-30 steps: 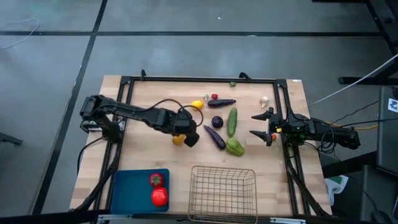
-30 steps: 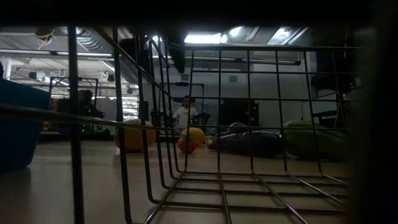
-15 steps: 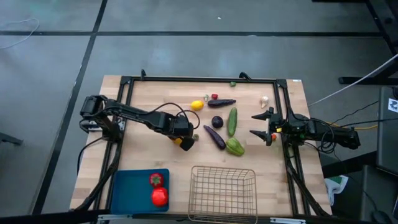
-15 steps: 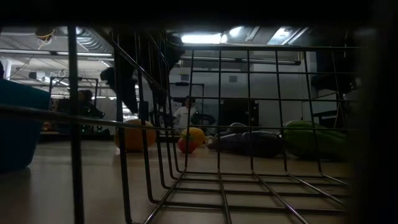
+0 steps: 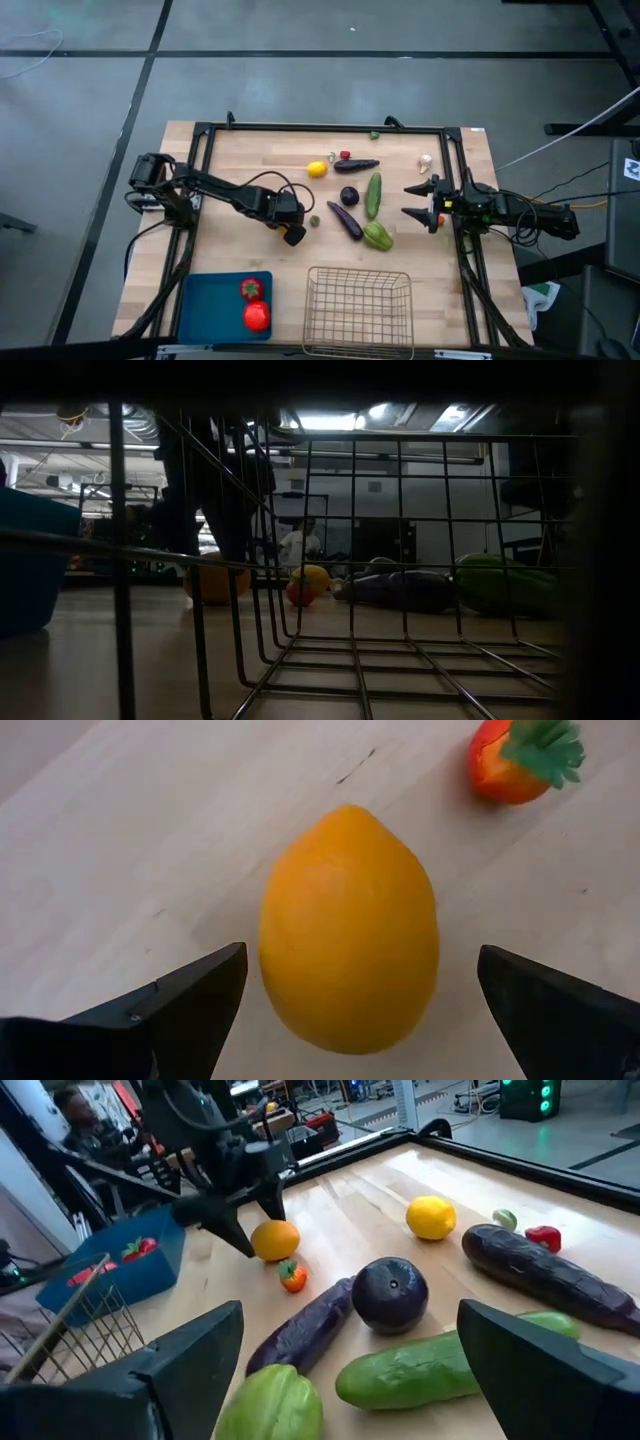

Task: Sort produce into baskets
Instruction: Put the lemon into the blue bin

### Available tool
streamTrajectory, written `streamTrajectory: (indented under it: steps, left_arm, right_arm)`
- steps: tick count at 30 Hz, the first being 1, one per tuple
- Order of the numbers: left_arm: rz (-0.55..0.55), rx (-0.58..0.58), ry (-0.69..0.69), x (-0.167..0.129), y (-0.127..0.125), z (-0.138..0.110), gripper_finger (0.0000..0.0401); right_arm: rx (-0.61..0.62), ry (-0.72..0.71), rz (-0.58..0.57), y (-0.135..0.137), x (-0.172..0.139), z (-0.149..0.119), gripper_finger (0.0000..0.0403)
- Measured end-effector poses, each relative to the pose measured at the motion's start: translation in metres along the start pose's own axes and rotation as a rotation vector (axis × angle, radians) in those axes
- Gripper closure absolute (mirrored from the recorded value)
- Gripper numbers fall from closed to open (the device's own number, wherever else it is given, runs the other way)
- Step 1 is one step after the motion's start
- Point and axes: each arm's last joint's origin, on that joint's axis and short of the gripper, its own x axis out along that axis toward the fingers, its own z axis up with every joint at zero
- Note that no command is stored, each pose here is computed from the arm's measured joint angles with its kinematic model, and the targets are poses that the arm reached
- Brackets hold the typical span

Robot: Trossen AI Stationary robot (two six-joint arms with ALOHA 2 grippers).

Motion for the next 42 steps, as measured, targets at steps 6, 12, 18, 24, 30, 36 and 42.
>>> streamTrajectory:
  steps: [6,12,18,24,30,36,42]
  left_arm:
    - [0.003,-0.009,-0.001,0.006,0.004,-0.004,0.0076]
    - [-0.001,-0.010,-0.008,0.005,0.003,-0.003,0.0158]
    - [-0.001,-0.007,0.000,0.001,0.004,-0.003,0.0181]
    - [-0.032,0.063,0.067,-0.021,-0.003,0.004,0.0160]
    - [-0.171,0.110,0.181,-0.055,-0.016,-0.001,0.0161]
    - [-0.301,0.088,0.321,-0.083,-0.030,-0.032,0.0161]
    - [-0.332,0.121,0.455,-0.099,-0.045,-0.078,0.0162]
  right_arm:
    - [0.044,-0.098,0.035,0.003,0.000,0.008,0.0038]
    - [0.052,-0.162,0.036,0.004,-0.001,0.015,0.0038]
    - [0.053,-0.166,0.021,0.004,-0.001,0.015,0.0038]
    - [0.053,-0.167,0.021,0.004,-0.001,0.015,0.0038]
    - [0.052,-0.163,0.019,0.004,-0.001,0.015,0.0038]
    - [0.051,-0.159,0.018,0.004,-0.001,0.015,0.0038]
    - [0.051,-0.151,0.015,0.003,-0.001,0.014,0.0038]
